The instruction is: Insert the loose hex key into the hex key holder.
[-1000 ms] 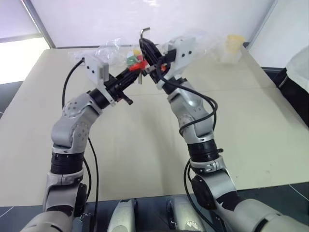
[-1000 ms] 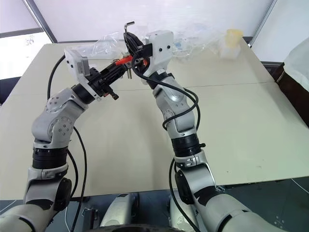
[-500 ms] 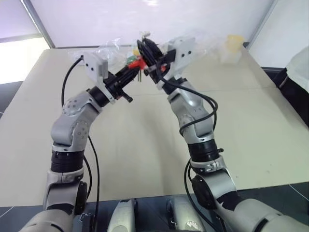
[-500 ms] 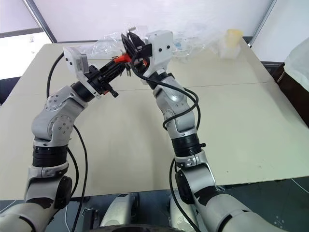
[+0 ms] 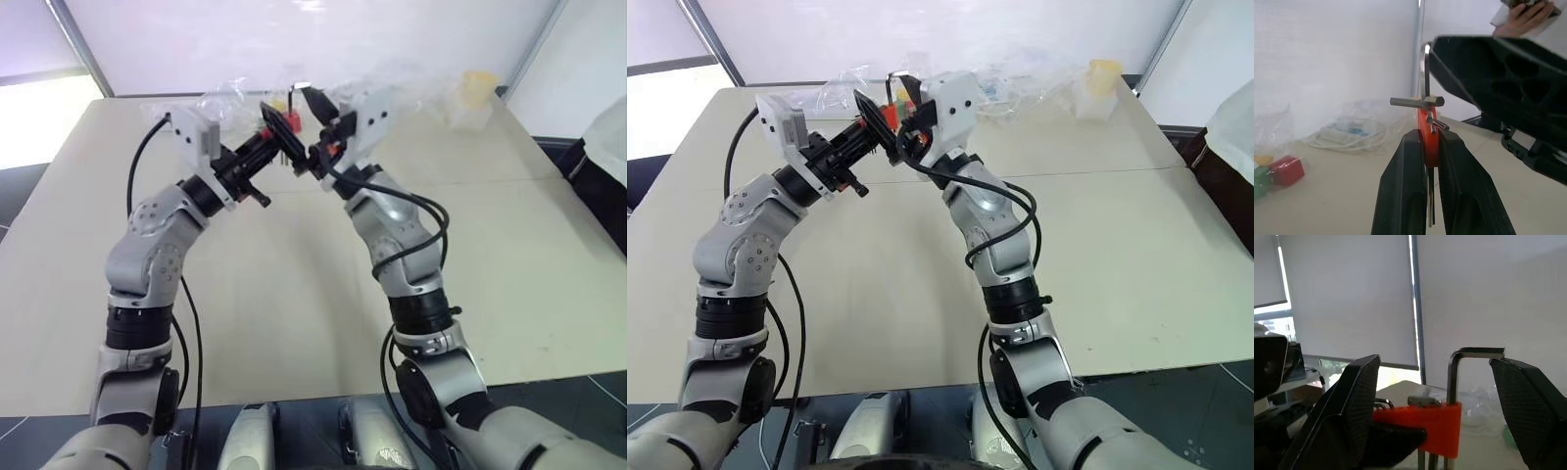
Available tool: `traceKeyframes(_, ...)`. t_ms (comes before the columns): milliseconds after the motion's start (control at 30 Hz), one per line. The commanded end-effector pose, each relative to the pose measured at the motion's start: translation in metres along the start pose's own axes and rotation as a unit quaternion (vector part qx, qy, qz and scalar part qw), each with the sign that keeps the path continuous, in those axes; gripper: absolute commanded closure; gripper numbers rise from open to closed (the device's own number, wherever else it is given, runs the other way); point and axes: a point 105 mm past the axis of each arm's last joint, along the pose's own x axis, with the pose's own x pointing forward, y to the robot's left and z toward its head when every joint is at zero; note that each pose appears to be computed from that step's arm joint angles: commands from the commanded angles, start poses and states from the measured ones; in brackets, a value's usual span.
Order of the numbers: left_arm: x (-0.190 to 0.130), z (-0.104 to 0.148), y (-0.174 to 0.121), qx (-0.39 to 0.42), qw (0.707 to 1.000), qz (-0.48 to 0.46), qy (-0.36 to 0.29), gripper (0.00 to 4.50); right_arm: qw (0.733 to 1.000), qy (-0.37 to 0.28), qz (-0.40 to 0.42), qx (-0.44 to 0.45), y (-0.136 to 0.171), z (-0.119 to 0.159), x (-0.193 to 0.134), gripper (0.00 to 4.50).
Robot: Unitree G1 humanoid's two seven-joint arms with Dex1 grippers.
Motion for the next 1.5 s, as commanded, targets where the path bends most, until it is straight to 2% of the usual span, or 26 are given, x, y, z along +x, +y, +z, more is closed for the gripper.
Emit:
traceKeyframes(33,0.002,0.024,-0.001,0.021,0.999,-0.004,-0.038,4.5,1.0,0.003,0.003,-0.004,-0.005,0.002,-0.015,0.82)
traceKeyframes(167,0.001,0.025,-0.001,0.022,0.999,-0.004,-0.038,4.5,1.0,0.025,-0.014,-0.01,-0.015,-0.006,-0.032,0.82)
traceKeyframes(400,-0.001,0.018,-0.003,0.012,1.0,-0.004,-0.016,4.5,0.999,0.037,-0.028,-0.023,-0.027,0.0,-0.046,0.82)
traceKeyframes(533,-0.009,0.008,-0.006,-0.012,1.0,-0.006,0.013,4.5,0.999,0.042,-0.02,-0.028,-0.026,0.002,-0.047,0.82)
traceKeyframes(733,-0.034,-0.011,-0.01,-0.103,0.992,0.014,0.069,4.5,0.998,0.049,-0.009,-0.028,-0.022,0.0,-0.047,0.82)
traceKeyframes(933,-0.059,-0.036,-0.013,-0.195,0.971,0.042,0.129,4.5,0.998,0.048,-0.007,-0.027,-0.021,-0.002,-0.044,0.82)
traceKeyframes(1167,-0.091,-0.078,-0.021,-0.304,0.926,0.095,0.201,4.5,0.999,0.046,-0.004,-0.023,-0.016,-0.004,-0.043,0.82)
traceKeyframes(1267,-0.105,-0.096,-0.022,-0.323,0.91,0.123,0.228,4.5,0.999,0.047,-0.006,-0.022,-0.015,-0.006,-0.043,0.82)
traceKeyframes(1367,-0.114,-0.102,-0.014,-0.314,0.907,0.149,0.236,4.5,0.999,0.048,-0.011,-0.022,-0.016,-0.007,-0.045,0.82)
traceKeyframes(1500,-0.13,-0.108,0.011,-0.297,0.9,0.213,0.236,4.5,0.998,0.05,-0.018,-0.024,-0.018,-0.008,-0.046,0.82)
